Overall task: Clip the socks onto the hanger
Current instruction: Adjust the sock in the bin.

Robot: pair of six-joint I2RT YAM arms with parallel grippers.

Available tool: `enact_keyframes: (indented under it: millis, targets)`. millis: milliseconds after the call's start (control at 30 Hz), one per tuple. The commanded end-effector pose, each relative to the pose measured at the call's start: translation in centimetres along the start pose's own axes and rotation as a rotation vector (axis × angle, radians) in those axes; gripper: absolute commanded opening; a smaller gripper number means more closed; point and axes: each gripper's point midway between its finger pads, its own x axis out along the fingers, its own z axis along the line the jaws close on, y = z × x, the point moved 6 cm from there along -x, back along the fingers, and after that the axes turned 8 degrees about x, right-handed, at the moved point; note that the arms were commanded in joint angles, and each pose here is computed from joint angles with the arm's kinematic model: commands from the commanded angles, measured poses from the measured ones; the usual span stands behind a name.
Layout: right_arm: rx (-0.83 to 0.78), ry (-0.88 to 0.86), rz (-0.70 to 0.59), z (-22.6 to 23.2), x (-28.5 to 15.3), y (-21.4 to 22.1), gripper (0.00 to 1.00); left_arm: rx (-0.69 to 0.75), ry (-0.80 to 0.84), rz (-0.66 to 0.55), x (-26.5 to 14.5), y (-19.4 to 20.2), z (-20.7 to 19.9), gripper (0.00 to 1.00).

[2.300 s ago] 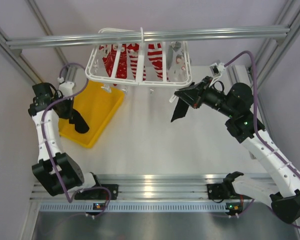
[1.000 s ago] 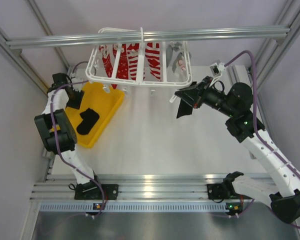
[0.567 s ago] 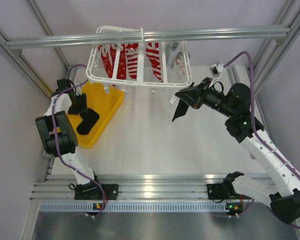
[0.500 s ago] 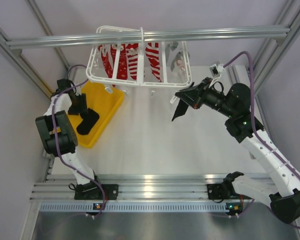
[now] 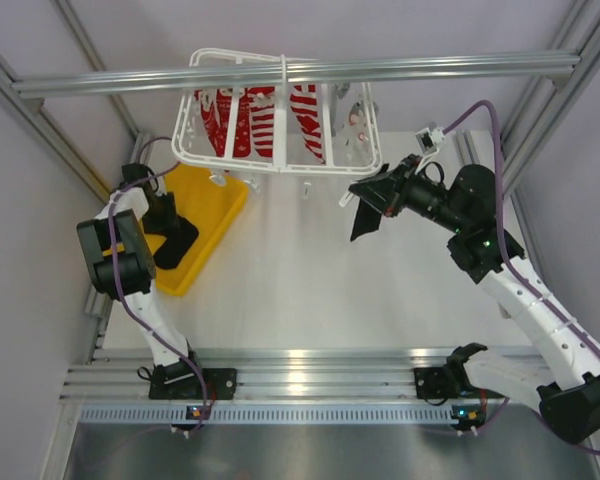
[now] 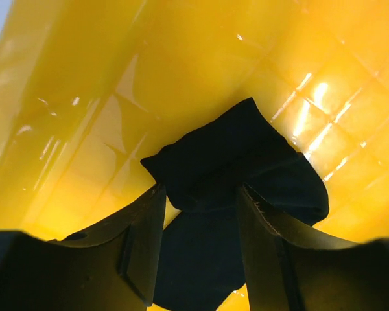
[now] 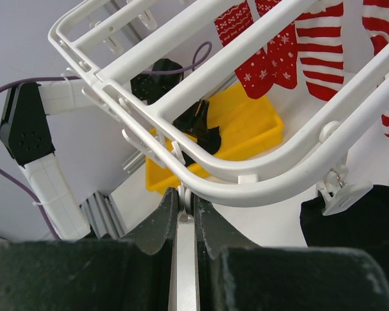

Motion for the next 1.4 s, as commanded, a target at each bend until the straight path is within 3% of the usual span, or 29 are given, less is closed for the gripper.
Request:
enact_keyframes:
  millis: [0,600,767,1000,1267,1367]
  targets:
    - [-0.006,0.000,-0.022,-0.1,-0.1,-0.8,0.00,0.000,-0.027,-0.087,0.6,-2.5,0.5,0.52]
    - [0.003,0.001,-0.013,-0.3,0.0,-0.6,0.00,0.073,-0.020,-0.200,-3.4,-5.4,0.0,0.51]
    - [-0.002,0.002,-0.013,-0.3,0.0,-0.6,0.00,0.076,-0.012,-0.174,-2.0,-5.4,-0.6,0.50]
    - [0.000,0.016,-0.008,-0.6,0.1,-0.7,0.00,0.041,-0.031,-0.090,0.3,-4.6,-0.4,0.39]
    - [0.003,0.020,-0.008,-0.9,0.2,-0.6,0.00,0.034,-0.050,-0.057,0.9,-4.1,-0.1,0.41]
    - [0.002,0.018,-0.011,-0.9,0.2,-0.7,0.00,0.037,-0.049,-0.048,1.1,-3.8,-0.2,0.33]
